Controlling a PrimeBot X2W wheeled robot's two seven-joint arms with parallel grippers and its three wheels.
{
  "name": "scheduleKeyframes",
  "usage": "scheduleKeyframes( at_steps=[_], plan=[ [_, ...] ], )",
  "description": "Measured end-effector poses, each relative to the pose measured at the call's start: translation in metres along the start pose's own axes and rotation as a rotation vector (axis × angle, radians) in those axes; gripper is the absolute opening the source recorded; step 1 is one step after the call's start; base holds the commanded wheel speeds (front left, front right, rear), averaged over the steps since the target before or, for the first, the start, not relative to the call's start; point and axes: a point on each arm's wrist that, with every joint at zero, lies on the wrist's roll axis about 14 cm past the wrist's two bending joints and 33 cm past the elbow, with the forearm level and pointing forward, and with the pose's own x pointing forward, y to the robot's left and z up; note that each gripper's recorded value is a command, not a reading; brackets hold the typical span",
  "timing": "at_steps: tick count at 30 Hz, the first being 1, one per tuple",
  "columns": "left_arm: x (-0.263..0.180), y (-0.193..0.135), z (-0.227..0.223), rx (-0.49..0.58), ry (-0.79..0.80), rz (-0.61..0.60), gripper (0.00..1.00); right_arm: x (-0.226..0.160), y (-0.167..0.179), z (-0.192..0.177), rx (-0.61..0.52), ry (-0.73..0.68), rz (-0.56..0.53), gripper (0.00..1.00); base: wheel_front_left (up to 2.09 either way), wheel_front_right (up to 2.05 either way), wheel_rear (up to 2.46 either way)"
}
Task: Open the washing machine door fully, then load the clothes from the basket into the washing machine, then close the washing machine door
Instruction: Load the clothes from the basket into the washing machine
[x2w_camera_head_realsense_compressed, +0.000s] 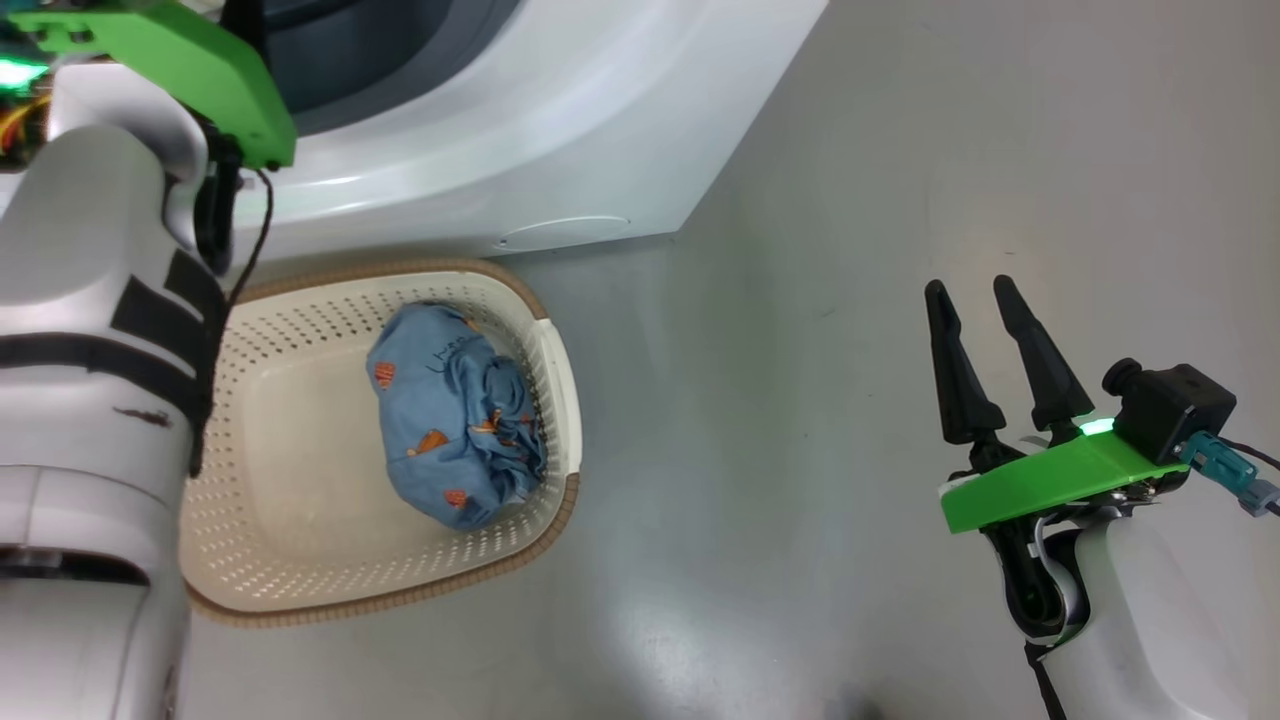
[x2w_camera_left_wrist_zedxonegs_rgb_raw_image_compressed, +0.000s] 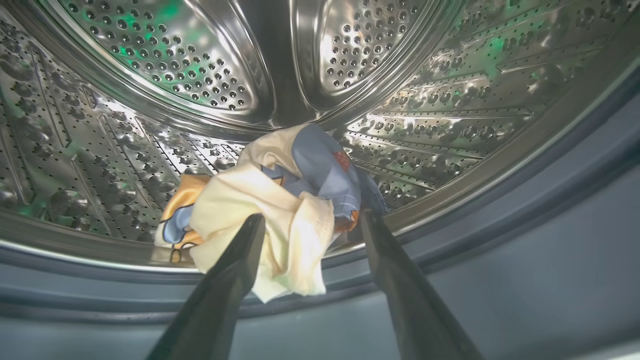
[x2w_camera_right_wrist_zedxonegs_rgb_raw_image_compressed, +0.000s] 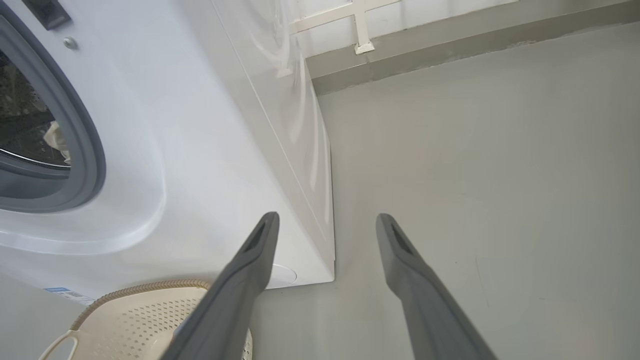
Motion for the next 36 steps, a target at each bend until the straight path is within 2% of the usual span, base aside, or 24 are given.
scheduleKeyframes(
  at_steps=[12,36],
  plan=[
    [-0.029,-0.004,0.019,-0.072,-0.122,0.007,1.0,0.002,0.009,0.012,-0.005,-0.027,0.034,1.0,0.0,0.0,0.0],
    [-0.156,0.035,-0.009,-0.037,-0.179,0.152,1.0,-0.034,0.008,0.026,-0.03,-0.041,0.051,1.0,0.0,0.0,0.0]
  ],
)
